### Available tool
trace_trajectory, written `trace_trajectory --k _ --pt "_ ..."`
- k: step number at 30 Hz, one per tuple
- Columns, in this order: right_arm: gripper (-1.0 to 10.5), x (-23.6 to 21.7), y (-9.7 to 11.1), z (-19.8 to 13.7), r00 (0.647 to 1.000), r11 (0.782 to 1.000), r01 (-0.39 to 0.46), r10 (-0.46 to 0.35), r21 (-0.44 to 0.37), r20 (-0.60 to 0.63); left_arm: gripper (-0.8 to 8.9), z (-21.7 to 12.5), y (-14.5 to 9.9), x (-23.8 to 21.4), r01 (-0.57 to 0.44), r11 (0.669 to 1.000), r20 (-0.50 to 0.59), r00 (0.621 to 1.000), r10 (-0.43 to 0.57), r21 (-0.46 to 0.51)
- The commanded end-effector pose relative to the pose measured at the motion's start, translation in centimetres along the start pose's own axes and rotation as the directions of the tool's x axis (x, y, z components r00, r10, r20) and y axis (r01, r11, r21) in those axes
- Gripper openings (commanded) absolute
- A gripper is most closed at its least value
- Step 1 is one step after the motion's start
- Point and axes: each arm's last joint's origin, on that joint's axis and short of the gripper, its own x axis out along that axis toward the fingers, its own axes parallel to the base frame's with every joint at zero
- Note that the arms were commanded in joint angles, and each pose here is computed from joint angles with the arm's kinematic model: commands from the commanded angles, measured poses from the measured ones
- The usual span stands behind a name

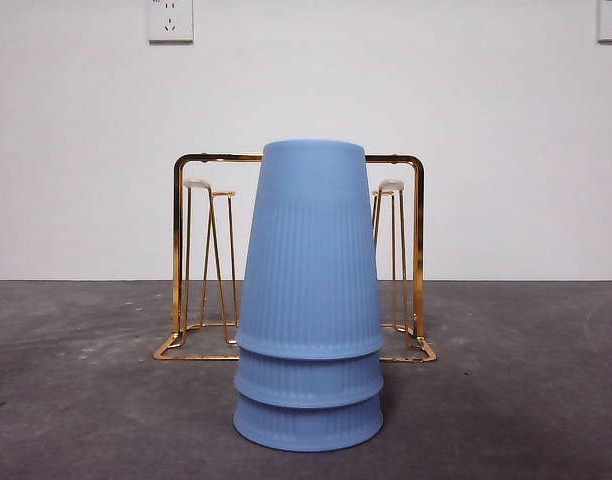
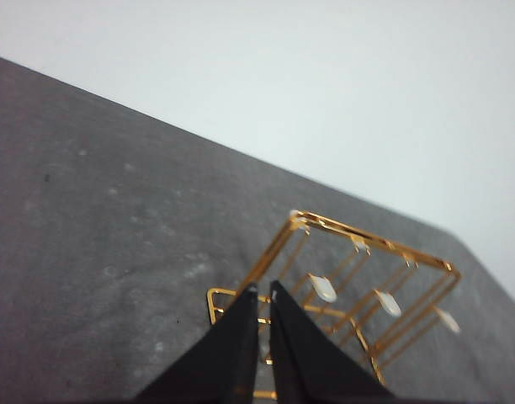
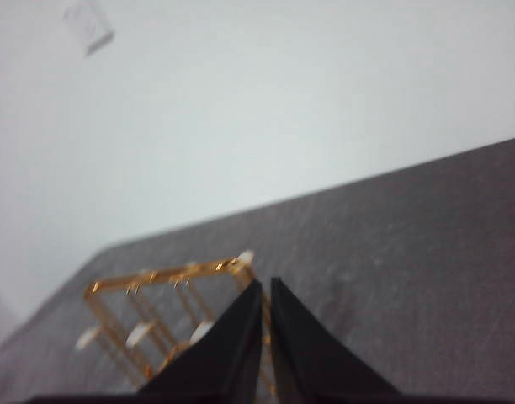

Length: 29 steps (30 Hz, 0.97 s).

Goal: Pick the top cup and place it on cupholder, pick up the mid cup and place it on cupholder, last pick the bottom cup and place it on cupholder.

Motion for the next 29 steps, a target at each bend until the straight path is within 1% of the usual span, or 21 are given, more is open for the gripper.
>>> trace_trajectory --k 1,3,5,10,13,15,17,18,19,21,23,24,25,26,28,29 --pt "0.1 0.5 0.7 1.6 0.996 0.994 -0.042 0.034 -0.104 -0.081 0.15 1.4 -0.8 0.1 0.044 0.993 -0.064 0.997 -0.037 0.110" --pt "0.1 1.0 1.2 2.5 0.984 0.986 -0.100 0.078 -0.132 -0.159 0.15 2.0 -1.1 0.5 0.068 0.988 -0.132 0.990 -0.050 0.137" --pt "0.1 1.6 1.6 3.5 0.964 0.974 -0.167 0.128 -0.155 -0.235 0.15 2.7 -1.5 0.9 0.100 0.983 -0.192 0.979 -0.069 0.156" --pt "0.1 2.7 2.3 5.1 0.904 0.954 -0.258 0.182 -0.154 -0.387 0.15 3.9 -2.2 1.5 0.195 0.966 -0.329 0.935 -0.131 0.170" --pt "0.1 3.4 2.6 5.4 0.862 0.948 -0.286 0.192 -0.138 -0.469 0.15 4.2 -2.5 1.7 0.234 0.957 -0.406 0.902 -0.148 0.170" --pt "0.1 3.6 2.8 5.3 0.827 0.943 -0.308 0.201 -0.125 -0.525 0.15 4.2 -2.6 1.8 0.245 0.956 -0.443 0.884 -0.150 0.165" --pt "0.1 3.7 3.1 4.8 0.783 0.934 -0.340 0.215 -0.113 -0.584 0.15 4.0 -2.6 1.7 0.251 0.954 -0.469 0.870 -0.150 0.161" --pt "0.1 3.7 3.2 4.6 0.769 0.931 -0.348 0.217 -0.109 -0.602 0.15 3.9 -2.6 1.7 0.256 0.952 -0.480 0.865 -0.149 0.167" --pt "0.1 3.7 3.2 4.4 0.757 0.933 -0.342 0.204 -0.112 -0.620 0.19 3.8 -2.6 1.6 0.262 0.950 -0.492 0.858 -0.148 0.172" --pt "0.1 3.7 3.4 4.1 0.747 0.932 -0.338 0.181 -0.130 -0.640 0.40 3.6 -2.6 1.6 0.269 0.947 -0.507 0.849 -0.148 0.175" --pt "0.2 3.7 3.6 4.0 0.744 0.928 -0.341 0.171 -0.147 -0.645 1.12 3.5 -2.7 1.5 0.273 0.947 -0.515 0.844 -0.151 0.171" --pt "0.6 3.7 3.7 4.0 0.742 0.926 -0.347 0.174 -0.150 -0.647 1.59 3.5 -2.7 1.5 0.275 0.946 -0.516 0.843 -0.152 0.171" --pt "1.1 3.7 3.7 3.9 0.740 0.924 -0.352 0.176 -0.149 -0.649 2.30 3.5 -2.7 1.5 0.277 0.946 -0.516 0.843 -0.153 0.171" --pt "2.0 3.7 3.8 3.9 0.737 0.922 -0.357 0.180 -0.148 -0.652 3.01 3.5 -2.7 1.5 0.277 0.945 -0.516 0.842 -0.154 0.171" --pt "3.3 3.7 3.9 3.9 0.733 0.921 -0.361 0.185 -0.144 -0.654 3.94 3.5 -2.7 1.5 0.278 0.945 -0.516 0.843 -0.154 0.171" --pt "3.6 3.8 3.9 3.9 0.733 0.923 -0.360 0.189 -0.137 -0.654 4.15 3.5 -2.7 1.5 0.278 0.945 -0.516 0.843 -0.154 0.171"
